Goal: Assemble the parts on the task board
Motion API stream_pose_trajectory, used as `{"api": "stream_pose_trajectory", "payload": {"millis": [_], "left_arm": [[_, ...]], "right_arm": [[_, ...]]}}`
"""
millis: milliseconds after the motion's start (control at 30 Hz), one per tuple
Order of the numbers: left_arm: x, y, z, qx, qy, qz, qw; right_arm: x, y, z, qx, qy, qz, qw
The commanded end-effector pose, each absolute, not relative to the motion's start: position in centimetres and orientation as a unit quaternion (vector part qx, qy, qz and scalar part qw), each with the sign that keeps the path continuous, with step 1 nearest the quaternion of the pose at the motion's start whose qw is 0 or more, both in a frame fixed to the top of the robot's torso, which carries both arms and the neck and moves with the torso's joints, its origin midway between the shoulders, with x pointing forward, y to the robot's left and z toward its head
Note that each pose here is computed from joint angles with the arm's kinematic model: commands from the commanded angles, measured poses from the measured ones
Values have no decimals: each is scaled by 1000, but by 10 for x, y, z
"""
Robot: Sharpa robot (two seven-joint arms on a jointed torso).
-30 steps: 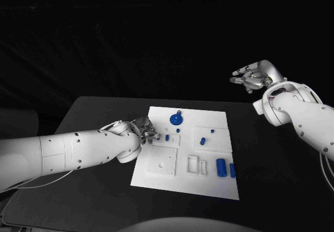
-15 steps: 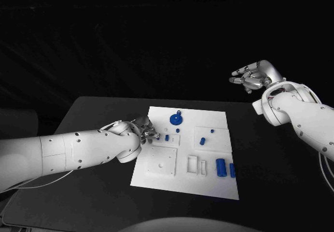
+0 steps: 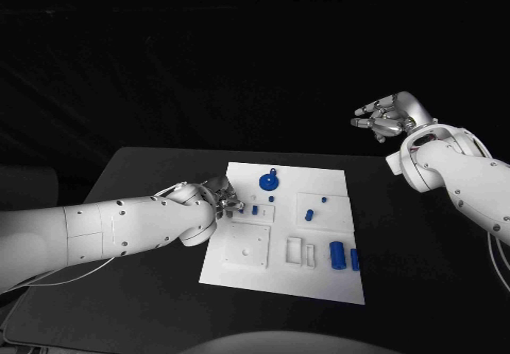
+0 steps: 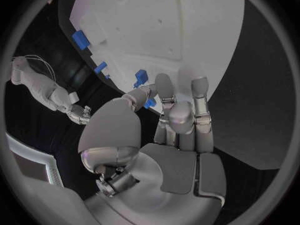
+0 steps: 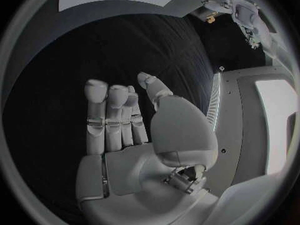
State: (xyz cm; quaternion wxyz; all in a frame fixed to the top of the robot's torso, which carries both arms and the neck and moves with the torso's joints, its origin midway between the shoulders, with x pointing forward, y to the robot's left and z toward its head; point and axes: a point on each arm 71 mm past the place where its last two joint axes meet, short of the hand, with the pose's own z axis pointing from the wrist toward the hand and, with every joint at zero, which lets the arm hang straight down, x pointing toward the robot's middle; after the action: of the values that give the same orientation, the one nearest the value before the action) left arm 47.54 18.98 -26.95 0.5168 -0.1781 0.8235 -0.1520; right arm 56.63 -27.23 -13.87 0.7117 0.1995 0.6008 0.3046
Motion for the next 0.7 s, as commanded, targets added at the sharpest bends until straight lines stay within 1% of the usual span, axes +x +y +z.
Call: {"api": "stream_pose_trajectory", "payload": {"millis": [33,700], "left_arm": [[473,188,-274,-171,835,-150,500],[470,186,-277,-160,849,-149,481]], "right_arm": [[566,-272,-139,194,604,308,709],[566,-272,-140,195,605,307,708]]}}
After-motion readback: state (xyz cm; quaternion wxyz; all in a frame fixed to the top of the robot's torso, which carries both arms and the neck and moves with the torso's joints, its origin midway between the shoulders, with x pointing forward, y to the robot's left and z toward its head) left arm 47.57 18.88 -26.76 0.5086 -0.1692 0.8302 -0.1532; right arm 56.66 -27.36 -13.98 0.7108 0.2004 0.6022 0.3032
